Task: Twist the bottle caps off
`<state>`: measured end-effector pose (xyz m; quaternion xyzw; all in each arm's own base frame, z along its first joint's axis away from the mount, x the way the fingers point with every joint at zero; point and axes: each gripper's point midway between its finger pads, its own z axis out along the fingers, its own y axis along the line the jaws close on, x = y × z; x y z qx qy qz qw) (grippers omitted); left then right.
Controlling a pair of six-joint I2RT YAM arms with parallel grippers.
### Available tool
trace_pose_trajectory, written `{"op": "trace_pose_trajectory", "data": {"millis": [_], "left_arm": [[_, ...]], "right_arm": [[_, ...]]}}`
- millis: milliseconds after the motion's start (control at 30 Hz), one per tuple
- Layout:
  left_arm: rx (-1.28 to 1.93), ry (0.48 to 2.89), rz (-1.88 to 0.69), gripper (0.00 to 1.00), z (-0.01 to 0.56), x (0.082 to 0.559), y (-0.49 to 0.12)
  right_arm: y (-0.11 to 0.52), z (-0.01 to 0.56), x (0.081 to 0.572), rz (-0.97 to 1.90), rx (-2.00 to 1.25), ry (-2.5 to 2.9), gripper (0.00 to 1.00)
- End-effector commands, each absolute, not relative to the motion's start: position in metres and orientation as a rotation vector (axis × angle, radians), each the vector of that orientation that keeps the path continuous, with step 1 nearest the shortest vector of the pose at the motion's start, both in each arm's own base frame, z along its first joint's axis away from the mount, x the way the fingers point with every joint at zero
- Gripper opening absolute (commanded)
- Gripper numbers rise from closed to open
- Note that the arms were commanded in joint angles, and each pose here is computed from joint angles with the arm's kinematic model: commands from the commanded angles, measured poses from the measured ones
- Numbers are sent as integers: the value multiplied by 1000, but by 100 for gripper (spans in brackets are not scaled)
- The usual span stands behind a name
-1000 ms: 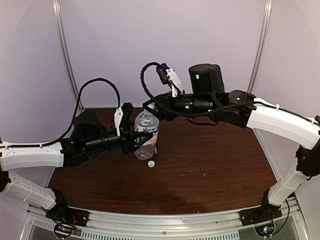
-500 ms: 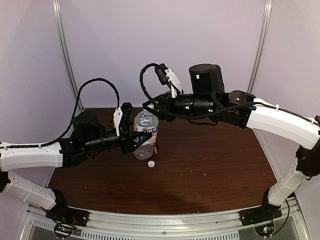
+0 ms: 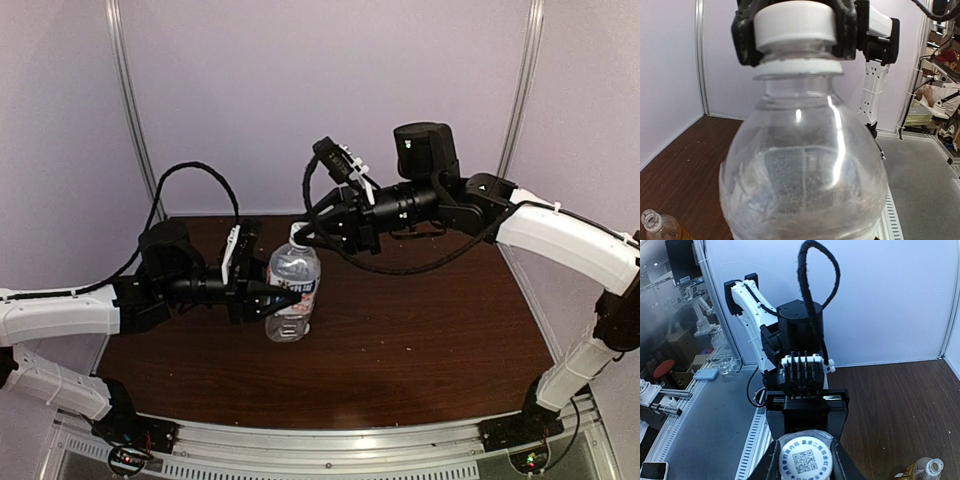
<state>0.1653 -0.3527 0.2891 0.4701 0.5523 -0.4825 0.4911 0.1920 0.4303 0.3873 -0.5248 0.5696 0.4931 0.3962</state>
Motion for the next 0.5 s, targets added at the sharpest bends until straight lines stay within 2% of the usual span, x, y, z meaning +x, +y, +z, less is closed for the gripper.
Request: {"op": "trace_pose_trajectory", "data": {"millis": [0,400,467], "left_arm": [[1308,1094,-1354,34,314,118,-351],[1275,1127,-1340,33,311,129,-357],[1281,1132,-1346,33,308,129,-359]], "right_arm": [[416,409,176,1280,-1450,1263,23],[414,407,180,1259,-1418,1292,24],[412,411,176,1262,-1423,1271,28]]}}
